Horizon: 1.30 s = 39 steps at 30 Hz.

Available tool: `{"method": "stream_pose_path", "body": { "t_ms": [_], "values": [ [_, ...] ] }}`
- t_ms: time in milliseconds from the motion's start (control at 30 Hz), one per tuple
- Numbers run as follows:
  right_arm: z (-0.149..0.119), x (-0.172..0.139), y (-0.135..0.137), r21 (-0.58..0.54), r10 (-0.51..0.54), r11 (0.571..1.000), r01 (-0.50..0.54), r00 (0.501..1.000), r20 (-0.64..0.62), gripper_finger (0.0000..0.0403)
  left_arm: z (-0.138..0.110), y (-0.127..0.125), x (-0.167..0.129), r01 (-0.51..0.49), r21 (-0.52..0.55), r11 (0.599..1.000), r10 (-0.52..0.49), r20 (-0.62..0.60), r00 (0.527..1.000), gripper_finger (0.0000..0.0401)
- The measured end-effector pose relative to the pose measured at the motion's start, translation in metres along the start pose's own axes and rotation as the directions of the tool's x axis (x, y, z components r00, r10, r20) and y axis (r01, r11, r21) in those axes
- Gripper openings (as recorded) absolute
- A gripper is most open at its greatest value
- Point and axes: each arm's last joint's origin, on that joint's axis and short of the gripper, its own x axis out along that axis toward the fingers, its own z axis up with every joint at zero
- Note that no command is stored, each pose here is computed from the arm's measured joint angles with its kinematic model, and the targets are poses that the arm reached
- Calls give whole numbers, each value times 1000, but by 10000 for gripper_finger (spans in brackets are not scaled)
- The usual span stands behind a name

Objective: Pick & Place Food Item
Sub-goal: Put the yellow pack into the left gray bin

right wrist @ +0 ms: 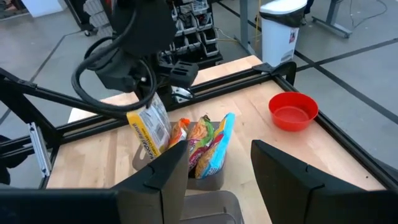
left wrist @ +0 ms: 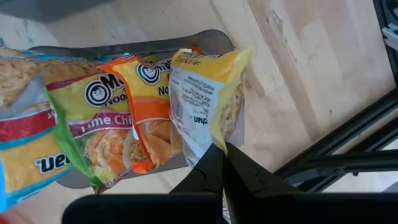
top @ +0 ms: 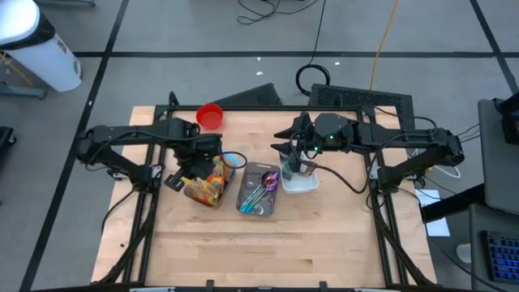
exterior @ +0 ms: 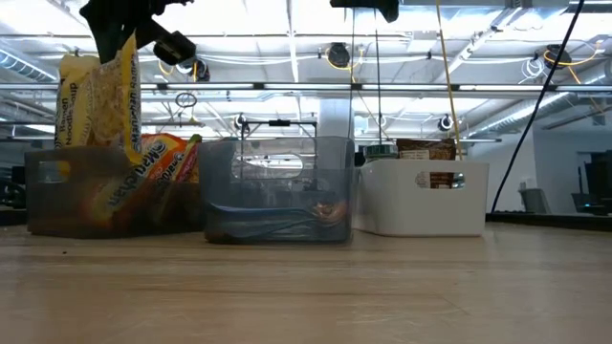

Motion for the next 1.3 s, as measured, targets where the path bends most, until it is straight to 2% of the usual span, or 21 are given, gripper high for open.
{"method": "stream_pose_path", "body": {
  "t_ms": [267,600,933,1300],
  "values": [
    [0,0,0,-3,0,1000,0,1000,0,168,4,6,9,36,38,999,-36,-9,999,0],
    [0,0,0,-11,-6,1000,6,1000,2,167,2,15,47,98,24,995,-97,-19,995,1],
    [1,1,-6,-1,-25,1000,25,1000,5,167,10,28,65,35,51,998,-41,111,993,2],
    [1,1,-6,-2,-23,1000,23,1000,5,164,1,30,89,60,8,998,-60,79,995,7]
  ]
}}
